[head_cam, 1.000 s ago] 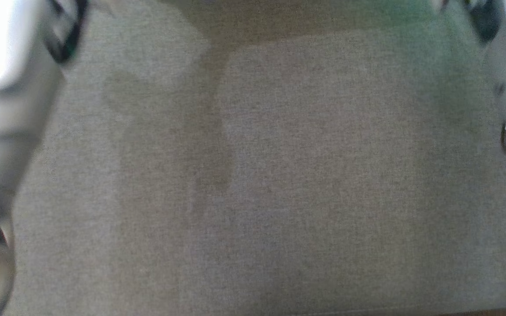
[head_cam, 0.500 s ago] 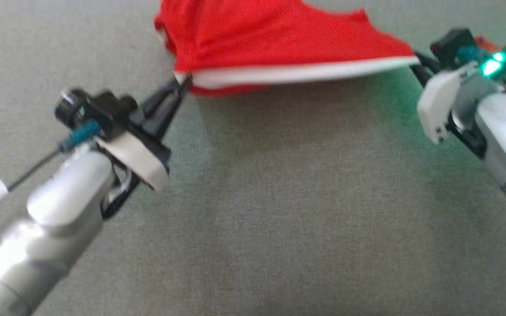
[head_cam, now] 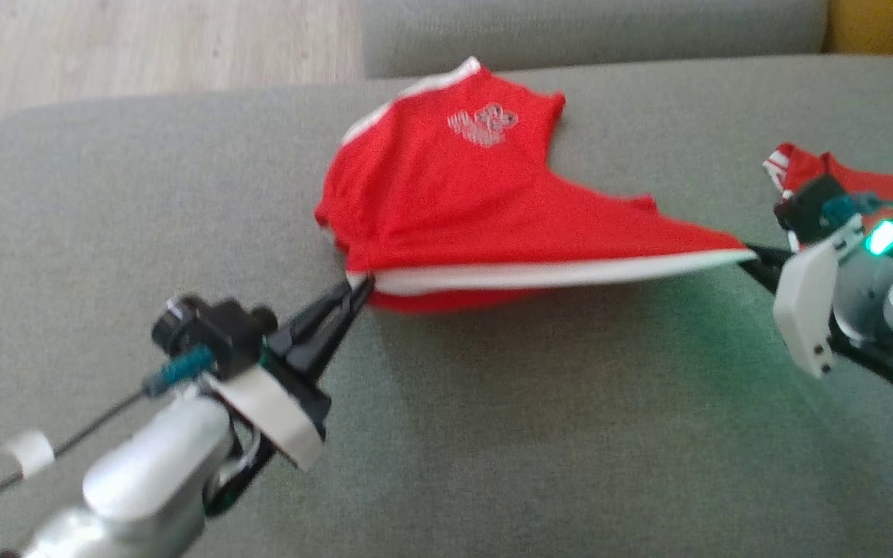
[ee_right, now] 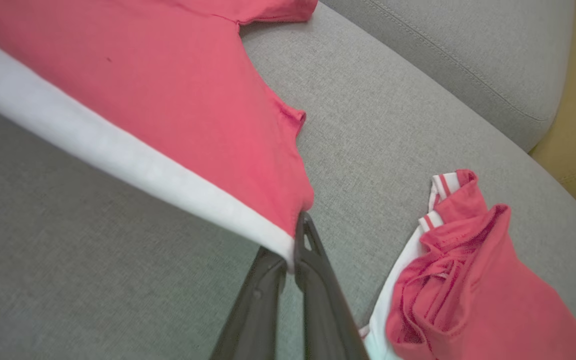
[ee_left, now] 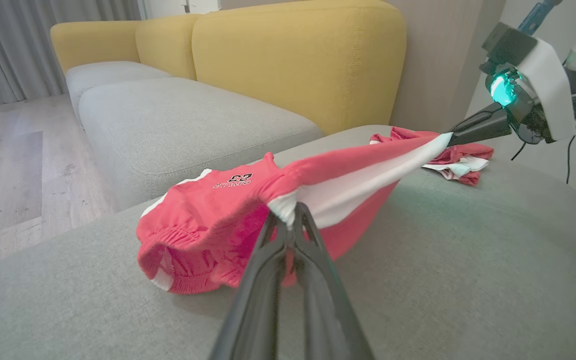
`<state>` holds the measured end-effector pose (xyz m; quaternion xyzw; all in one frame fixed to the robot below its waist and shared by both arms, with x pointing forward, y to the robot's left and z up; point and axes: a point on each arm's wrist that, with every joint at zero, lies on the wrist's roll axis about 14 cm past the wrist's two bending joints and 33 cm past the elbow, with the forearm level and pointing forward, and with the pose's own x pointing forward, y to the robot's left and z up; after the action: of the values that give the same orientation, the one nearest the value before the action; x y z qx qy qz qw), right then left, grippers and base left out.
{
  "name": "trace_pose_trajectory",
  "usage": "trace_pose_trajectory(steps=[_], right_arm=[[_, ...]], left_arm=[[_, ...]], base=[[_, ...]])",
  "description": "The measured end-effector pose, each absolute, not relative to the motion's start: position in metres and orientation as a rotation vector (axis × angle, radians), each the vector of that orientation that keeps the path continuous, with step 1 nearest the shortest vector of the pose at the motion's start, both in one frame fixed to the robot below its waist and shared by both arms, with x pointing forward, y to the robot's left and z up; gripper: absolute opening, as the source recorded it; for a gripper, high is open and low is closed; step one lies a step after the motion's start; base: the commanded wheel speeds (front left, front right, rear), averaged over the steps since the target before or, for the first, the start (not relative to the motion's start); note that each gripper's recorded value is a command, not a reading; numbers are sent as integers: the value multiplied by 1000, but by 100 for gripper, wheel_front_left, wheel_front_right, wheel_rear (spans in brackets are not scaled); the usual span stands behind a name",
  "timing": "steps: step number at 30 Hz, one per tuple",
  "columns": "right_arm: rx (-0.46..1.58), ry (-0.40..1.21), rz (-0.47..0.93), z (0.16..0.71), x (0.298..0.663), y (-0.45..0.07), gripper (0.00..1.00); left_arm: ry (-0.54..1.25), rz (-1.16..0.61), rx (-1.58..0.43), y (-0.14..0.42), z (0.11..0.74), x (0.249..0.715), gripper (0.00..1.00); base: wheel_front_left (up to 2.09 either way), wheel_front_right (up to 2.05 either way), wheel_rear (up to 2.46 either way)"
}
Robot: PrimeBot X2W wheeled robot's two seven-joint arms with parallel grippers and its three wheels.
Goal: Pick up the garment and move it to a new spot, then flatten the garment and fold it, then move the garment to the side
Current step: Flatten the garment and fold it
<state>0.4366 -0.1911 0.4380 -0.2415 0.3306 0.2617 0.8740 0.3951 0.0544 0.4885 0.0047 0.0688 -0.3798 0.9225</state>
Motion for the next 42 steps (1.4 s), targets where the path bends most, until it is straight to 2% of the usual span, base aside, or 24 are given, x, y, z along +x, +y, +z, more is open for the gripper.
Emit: trace_pose_trajectory(steps=[9,15,18,23,27,42], right_arm=[[-475,745,557,443,392,-203,0],[-449,843,568,427,354,-217,0],[-431,850,562,425,352,-221,0],[-443,787,535,437,380,-223,0],[-464,703,523,455,419,-215,0],[-605,550,644,475,541,-129,0]], left_arm=[[151,-824,-4,40,489,347,0],[181,-859,-35,26,491,316,0],[195,-869,-50,23,491,308,0],[197,-838,-66,26,491,316,0],[196,-805,-76,32,491,330,0],[149,-633,-118,65,494,396,0]], base=[[0,0,0],[0,0,0],[0,0,0],[0,0,0],[0,0,0],[0,0,0]])
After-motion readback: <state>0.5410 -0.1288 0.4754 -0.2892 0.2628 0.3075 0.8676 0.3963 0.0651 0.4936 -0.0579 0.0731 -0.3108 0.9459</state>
